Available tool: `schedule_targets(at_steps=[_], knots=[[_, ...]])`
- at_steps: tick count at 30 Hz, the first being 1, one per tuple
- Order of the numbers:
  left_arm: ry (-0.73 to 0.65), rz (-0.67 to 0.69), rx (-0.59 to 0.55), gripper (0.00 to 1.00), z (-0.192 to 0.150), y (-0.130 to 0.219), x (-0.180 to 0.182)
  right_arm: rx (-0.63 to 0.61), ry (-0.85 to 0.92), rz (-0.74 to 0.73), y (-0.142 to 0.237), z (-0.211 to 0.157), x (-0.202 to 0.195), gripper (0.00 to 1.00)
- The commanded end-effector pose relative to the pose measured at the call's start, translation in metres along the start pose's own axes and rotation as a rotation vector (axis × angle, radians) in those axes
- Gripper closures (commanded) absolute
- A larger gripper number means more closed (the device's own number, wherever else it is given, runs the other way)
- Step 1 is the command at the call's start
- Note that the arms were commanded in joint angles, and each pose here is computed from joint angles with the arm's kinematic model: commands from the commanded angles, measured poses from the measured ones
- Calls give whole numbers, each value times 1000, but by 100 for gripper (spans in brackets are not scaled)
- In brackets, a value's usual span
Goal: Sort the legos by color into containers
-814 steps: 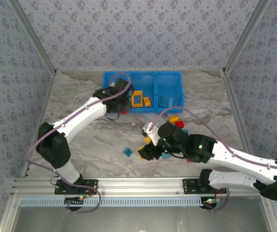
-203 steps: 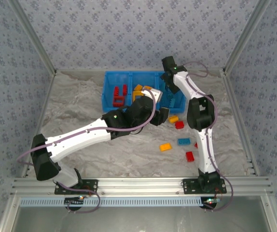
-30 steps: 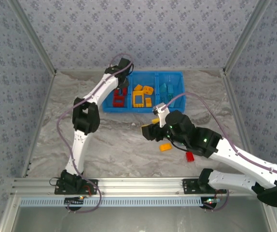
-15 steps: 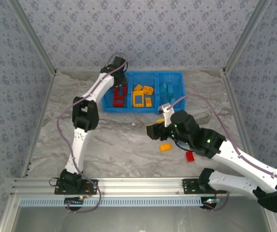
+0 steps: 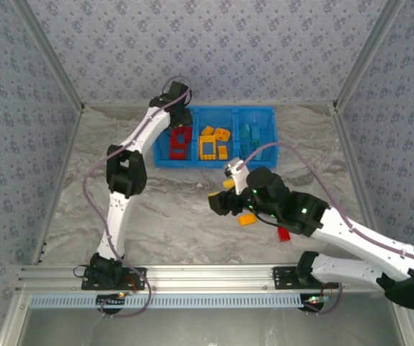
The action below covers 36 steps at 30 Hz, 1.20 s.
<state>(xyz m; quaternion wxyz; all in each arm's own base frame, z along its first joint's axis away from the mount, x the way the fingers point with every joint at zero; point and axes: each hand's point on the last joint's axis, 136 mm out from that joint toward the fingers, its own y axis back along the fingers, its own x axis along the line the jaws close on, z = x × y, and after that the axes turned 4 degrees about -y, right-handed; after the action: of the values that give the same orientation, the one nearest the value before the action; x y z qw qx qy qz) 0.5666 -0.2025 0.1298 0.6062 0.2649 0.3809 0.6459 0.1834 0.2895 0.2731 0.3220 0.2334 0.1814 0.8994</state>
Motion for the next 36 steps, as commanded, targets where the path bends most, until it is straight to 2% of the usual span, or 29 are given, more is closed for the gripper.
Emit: schedule_targets(at_steps=[1,10,14,19,23,26,30,36], knots=[[6,-44,-90,33,28,68,-7,-84,137,-23,-9,29,14,29],[70,-62,-122,33,7,152,25,-160,227,-116,-30,49,26,29],[70,-101,-73,32,-41,186,39,-190,209,-251,-11,54,2,28],[-92,-206,-65,31,-109,234,21,-177,124,-409,31,47,-43,27],[-257,-296,-58,30,-165,259,0,-104,9,-503,66,24,-79,26],[-342,-348,-62,31,-200,273,-12,-21,-141,-600,86,0,-107,26],[-481,-453,-146,31,-234,299,-41,63,-316,-647,87,-36,-123,27],[-615,-504,-190,31,-273,313,-66,111,-455,-720,87,-69,-146,27]])
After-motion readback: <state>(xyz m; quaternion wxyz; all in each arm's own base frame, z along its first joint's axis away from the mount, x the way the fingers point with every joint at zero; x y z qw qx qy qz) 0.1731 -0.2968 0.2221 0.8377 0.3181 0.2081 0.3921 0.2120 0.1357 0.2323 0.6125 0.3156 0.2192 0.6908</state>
